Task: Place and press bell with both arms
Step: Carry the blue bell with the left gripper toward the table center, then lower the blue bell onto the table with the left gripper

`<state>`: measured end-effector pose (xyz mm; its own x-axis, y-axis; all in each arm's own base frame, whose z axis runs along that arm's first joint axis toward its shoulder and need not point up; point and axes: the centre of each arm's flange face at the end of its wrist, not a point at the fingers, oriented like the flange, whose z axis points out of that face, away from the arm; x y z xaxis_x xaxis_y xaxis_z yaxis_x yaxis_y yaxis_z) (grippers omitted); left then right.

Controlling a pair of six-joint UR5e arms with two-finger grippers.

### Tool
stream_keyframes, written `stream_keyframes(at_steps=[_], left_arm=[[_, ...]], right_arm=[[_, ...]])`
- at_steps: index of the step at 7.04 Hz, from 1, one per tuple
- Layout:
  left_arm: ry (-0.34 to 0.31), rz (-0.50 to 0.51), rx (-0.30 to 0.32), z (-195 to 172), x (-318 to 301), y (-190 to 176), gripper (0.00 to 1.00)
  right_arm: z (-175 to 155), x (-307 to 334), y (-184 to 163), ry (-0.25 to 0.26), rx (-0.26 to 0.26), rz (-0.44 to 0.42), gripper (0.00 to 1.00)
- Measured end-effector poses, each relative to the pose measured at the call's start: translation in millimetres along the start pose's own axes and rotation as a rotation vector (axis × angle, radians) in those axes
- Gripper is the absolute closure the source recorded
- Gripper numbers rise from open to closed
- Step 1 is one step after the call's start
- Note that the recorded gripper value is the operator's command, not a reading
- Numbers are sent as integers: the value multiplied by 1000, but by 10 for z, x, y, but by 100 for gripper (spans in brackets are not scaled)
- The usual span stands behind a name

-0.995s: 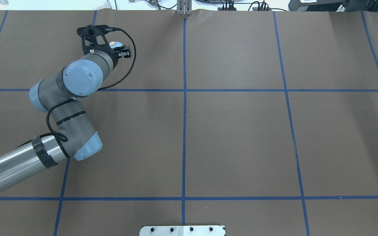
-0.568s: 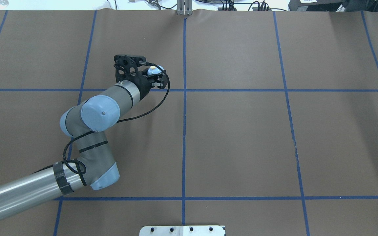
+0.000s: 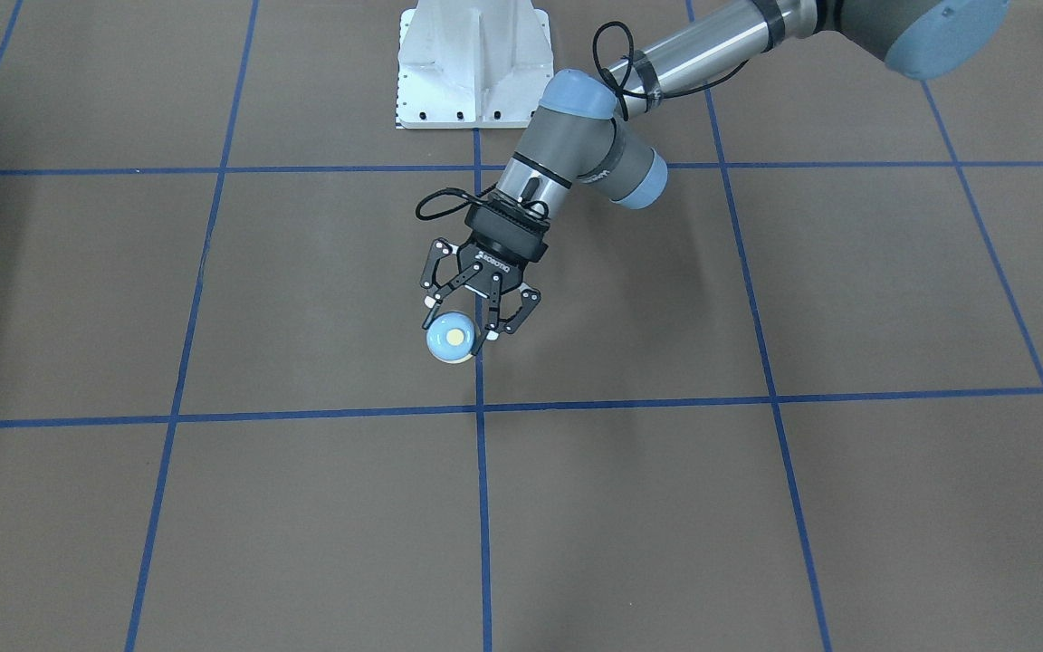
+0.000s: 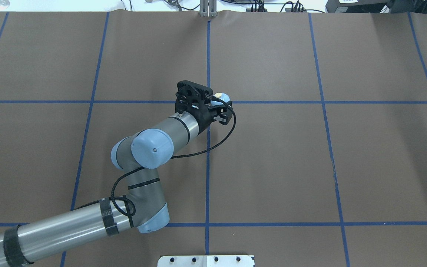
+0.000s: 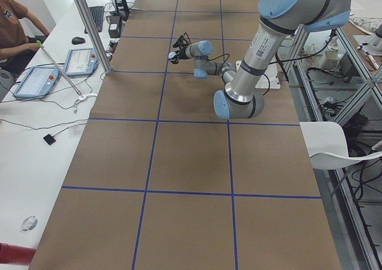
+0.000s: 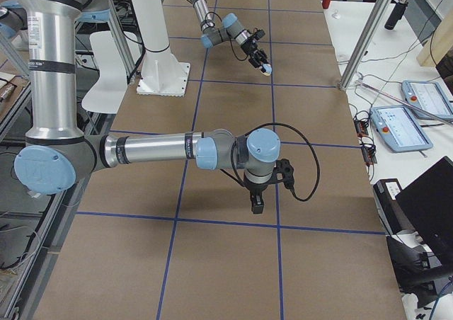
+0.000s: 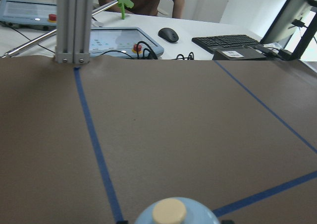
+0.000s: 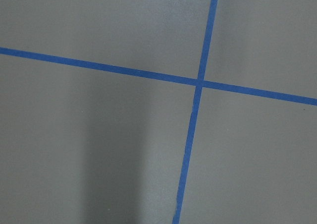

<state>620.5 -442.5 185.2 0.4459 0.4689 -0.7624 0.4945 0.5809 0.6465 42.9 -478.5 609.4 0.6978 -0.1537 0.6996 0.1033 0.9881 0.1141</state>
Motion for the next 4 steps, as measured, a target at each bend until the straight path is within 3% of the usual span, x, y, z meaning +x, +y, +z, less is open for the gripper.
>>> stream_keyframes(at_steps=[4], left_arm=[[6, 69, -28, 347, 84, 303, 100]], right_arm=[[2, 0, 1, -1, -1, 1, 0]])
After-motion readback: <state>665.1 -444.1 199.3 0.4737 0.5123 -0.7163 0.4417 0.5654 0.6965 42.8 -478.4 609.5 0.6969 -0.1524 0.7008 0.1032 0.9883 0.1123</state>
